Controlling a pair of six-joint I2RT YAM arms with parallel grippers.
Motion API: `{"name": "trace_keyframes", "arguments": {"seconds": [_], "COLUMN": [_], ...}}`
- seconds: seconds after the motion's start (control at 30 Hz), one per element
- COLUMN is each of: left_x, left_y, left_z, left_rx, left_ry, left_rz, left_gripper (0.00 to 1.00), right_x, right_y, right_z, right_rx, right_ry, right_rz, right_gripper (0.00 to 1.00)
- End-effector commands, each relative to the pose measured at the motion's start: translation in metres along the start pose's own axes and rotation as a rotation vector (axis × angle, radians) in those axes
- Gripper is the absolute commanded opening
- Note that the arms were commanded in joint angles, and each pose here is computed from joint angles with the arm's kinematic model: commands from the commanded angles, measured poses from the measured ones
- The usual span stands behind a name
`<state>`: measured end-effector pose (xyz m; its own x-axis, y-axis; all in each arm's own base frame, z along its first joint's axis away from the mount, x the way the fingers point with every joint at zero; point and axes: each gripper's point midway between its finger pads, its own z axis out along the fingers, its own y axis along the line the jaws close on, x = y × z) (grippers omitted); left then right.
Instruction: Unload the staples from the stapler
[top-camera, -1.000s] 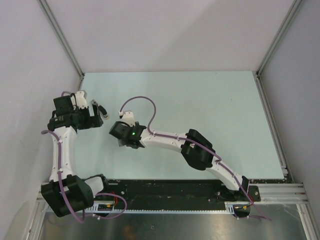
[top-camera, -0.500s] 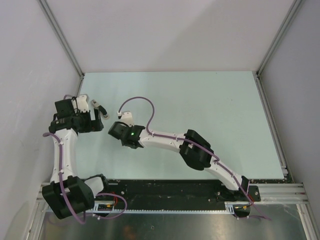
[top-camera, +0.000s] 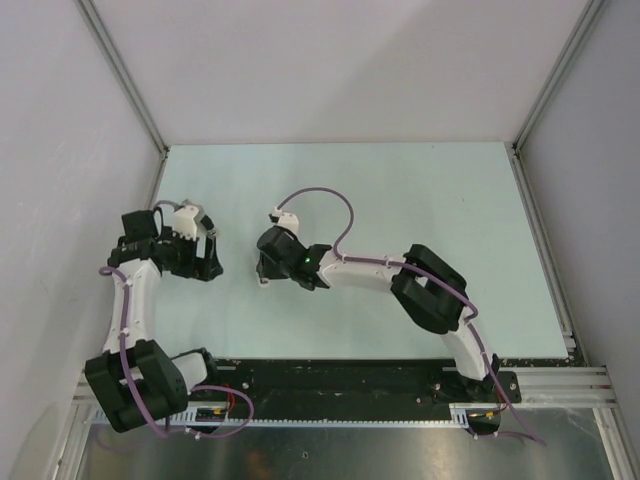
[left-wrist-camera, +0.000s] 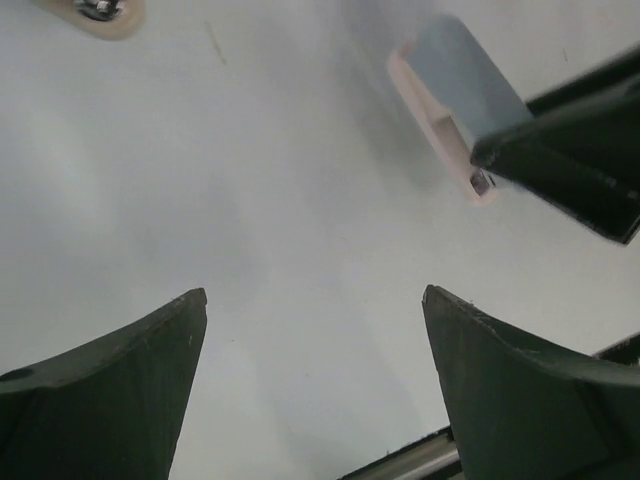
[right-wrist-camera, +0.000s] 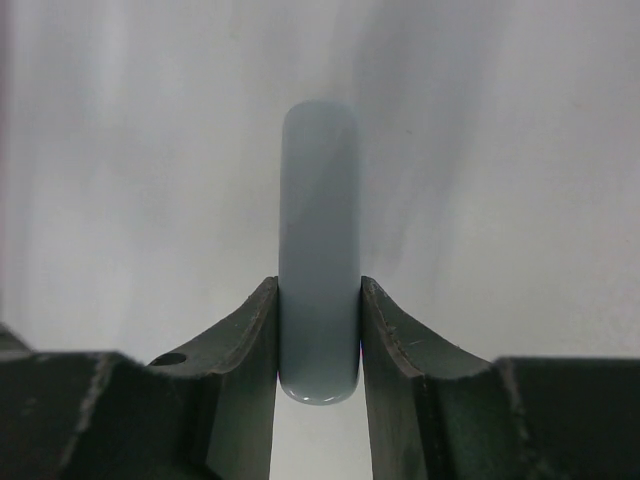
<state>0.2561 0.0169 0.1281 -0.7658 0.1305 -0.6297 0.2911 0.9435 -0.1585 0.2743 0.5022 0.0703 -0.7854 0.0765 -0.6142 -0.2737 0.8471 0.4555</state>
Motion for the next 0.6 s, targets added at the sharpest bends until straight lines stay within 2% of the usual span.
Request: {"name": "trace_keyframes", "arguments": {"seconds": [0.0,0.2,0.57], "left_x": [-0.005,0.003,0.006], "left_y": [-0.027,-0.042,-0.055], "left_z": [-0.002,0.001,0.006], "left_rx": [0.155,0.230,0.334], "left_ry": [-0.108,-0.138,-0.142], "left_rz": [0.196,0.258,0.249], "left_gripper": [0.94,0.95,0.91], "right_x": [-0.069,-0.075,-0.075], "right_y": [0.085,0.092,0.106], "right_z": [-0.054,-0.065,-0.073], "right_rx": [-0.313,-0.361,-0.429], "right_ry": [-0.186,-0.213,-0.203], "right_rz": [0.116,0.191,0.263], "right_gripper": [0.00,0.00,0.00]}}
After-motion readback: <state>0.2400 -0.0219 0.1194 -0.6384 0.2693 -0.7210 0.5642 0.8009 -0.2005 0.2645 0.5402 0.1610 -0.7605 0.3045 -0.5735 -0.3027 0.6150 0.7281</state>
